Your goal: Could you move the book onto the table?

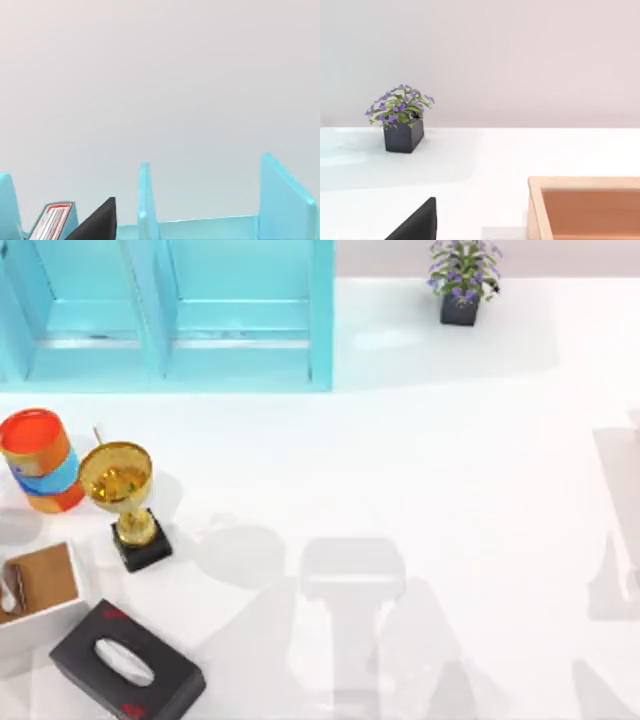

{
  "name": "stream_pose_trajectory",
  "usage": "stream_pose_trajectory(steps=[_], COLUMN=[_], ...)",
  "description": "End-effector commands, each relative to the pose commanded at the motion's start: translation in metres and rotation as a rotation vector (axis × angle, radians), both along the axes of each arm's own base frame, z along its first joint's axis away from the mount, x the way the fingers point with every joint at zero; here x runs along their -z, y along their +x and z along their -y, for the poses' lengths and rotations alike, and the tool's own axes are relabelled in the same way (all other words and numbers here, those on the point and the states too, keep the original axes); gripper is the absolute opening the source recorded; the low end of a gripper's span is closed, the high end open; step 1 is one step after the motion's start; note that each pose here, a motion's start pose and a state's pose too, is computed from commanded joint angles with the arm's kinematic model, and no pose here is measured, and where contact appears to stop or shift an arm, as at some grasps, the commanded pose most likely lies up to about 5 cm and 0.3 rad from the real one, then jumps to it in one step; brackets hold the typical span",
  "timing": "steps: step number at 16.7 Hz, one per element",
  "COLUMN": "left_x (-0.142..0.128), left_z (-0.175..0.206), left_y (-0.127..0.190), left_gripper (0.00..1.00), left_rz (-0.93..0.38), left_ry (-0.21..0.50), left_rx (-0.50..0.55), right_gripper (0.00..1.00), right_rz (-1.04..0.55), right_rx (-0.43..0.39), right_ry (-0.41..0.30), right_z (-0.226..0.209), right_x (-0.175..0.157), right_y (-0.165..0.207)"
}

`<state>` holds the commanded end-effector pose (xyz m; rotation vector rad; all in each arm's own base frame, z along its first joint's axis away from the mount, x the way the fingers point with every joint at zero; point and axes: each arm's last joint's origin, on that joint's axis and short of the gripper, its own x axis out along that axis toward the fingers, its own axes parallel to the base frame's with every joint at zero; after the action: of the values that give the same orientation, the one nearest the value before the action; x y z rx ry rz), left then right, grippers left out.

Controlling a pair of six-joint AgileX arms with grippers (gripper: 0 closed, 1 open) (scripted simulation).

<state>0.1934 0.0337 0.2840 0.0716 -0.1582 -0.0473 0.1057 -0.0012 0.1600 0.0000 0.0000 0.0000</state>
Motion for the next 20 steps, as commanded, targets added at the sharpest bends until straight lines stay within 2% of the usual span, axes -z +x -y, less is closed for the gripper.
stream_pose_trajectory(steps=[2,4,6,9,12,14,16,20], left_x=[-0.001,0.011,0.037,0.090,0.140,0.162,0.174,0.175], left_z=[-0.020,-0.045,-0.073,-0.114,-0.143,-0.154,-0.159,-0.159], left_y=[0.038,0.077,0.112,0.148,0.163,0.166,0.167,0.167], left_gripper=[1.00,1.00,1.00,1.00,1.00,1.00,1.00,1.00], left_rz=[-0.026,-0.069,-0.126,-0.223,-0.298,-0.333,-0.353,-0.355], left_ry=[0.014,0.021,0.019,-0.002,-0.028,-0.043,-0.052,-0.053], left_rx=[0.000,-0.002,-0.004,-0.008,-0.011,-0.011,-0.009,-0.009], right_gripper=[1.00,1.00,1.00,1.00,1.00,1.00,1.00,1.00], right_rz=[0.000,0.000,0.000,0.000,0.000,0.000,0.000,0.000], right_rx=[0.000,0.000,0.000,0.000,0.000,0.000,0.000,0.000], right_ry=[0.000,0.000,0.000,0.000,0.000,0.000,0.000,0.000], right_z=[0.000,0.000,0.000,0.000,0.000,0.000,0.000,0.000], right_x=[0.000,0.000,0.000,0.000,0.000,0.000,0.000,0.000], right_y=[0.000,0.000,0.000,0.000,0.000,0.000,0.000,0.000])
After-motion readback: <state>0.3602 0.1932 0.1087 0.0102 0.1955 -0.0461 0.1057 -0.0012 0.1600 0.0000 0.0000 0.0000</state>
